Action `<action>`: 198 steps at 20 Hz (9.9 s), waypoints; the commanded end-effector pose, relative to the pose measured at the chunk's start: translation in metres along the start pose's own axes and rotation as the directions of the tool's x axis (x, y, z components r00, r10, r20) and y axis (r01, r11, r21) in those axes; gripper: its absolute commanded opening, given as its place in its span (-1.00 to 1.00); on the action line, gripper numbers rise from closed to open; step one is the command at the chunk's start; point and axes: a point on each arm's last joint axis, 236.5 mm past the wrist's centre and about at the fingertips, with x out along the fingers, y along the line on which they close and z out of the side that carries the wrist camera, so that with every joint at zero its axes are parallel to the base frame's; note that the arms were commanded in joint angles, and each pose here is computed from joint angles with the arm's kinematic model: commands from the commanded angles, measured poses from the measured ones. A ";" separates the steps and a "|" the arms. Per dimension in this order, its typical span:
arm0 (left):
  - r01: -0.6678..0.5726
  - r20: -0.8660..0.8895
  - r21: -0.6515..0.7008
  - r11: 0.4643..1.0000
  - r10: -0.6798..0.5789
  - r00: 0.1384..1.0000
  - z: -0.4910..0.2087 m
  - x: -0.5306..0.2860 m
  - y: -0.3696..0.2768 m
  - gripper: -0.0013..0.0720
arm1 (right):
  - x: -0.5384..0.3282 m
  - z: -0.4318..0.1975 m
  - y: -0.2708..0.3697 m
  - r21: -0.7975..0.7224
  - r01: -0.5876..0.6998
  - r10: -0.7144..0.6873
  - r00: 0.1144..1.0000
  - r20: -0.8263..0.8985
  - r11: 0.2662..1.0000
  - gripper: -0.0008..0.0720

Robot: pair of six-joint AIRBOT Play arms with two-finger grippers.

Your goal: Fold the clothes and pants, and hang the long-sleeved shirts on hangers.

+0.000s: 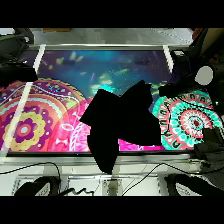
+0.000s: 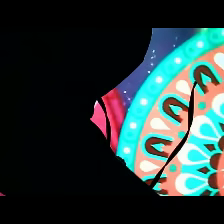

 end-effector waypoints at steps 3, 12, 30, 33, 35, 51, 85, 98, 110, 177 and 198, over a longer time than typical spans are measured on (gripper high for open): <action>-0.001 0.000 0.000 1.000 0.001 1.000 0.000 0.000 0.000 -0.93 | 0.000 0.000 0.000 0.000 0.000 0.000 1.000 -0.001 1.000 -0.93; 0.000 0.000 0.000 1.000 0.000 1.000 0.000 0.000 0.000 -0.93 | 0.000 0.000 0.000 0.000 0.000 0.000 1.000 -0.002 1.000 -0.93; 0.069 -0.085 -0.053 0.996 -0.074 0.994 -0.021 0.011 -0.016 -0.93 | 0.014 -0.044 -0.032 -0.116 0.033 -0.053 0.984 -0.170 0.993 -0.94; 0.069 -0.071 -0.051 0.996 -0.073 0.995 -0.018 0.005 -0.017 -0.93 | 0.039 -0.128 -0.052 0.022 -0.045 0.050 0.917 -0.395 0.999 -0.94; 0.071 -0.071 -0.050 0.996 -0.074 0.995 -0.018 0.001 -0.017 -0.93 | 0.052 -0.171 -0.030 0.151 -0.200 0.246 0.874 -0.418 0.968 -0.94; 0.171 -0.157 -0.119 0.978 -0.189 0.969 -0.038 -0.006 -0.045 -0.91 | 0.119 -0.267 0.024 0.796 -0.126 0.493 0.838 -0.233 0.592 0.40; 0.287 -0.594 -0.528 0.800 -0.589 0.549 -0.355 -0.021 -0.187 0.93 | 0.147 -0.077 0.032 0.545 -0.554 0.424 0.832 0.357 0.629 -0.94; 0.237 -0.594 -0.602 0.762 -0.626 0.505 -0.388 0.017 -0.249 0.00 | 0.145 -0.078 0.038 0.532 -0.565 0.446 0.825 0.347 0.630 -0.94; 0.232 -0.338 -0.257 0.938 -0.312 0.888 -0.272 0.123 -0.135 -0.94 | 0.128 -0.052 0.056 0.446 -0.604 0.481 0.796 0.368 0.660 -0.94; 0.052 0.246 -0.426 0.903 0.060 0.968 -0.029 0.053 0.064 -0.94 | 0.027 0.093 -0.047 0.236 -0.309 0.108 0.786 0.609 0.921 -0.94; 0.066 0.169 -0.379 0.923 -0.001 0.986 -0.039 0.066 0.059 -0.94 | 0.159 -0.249 0.020 0.750 -0.365 0.638 0.764 -0.098 0.552 0.34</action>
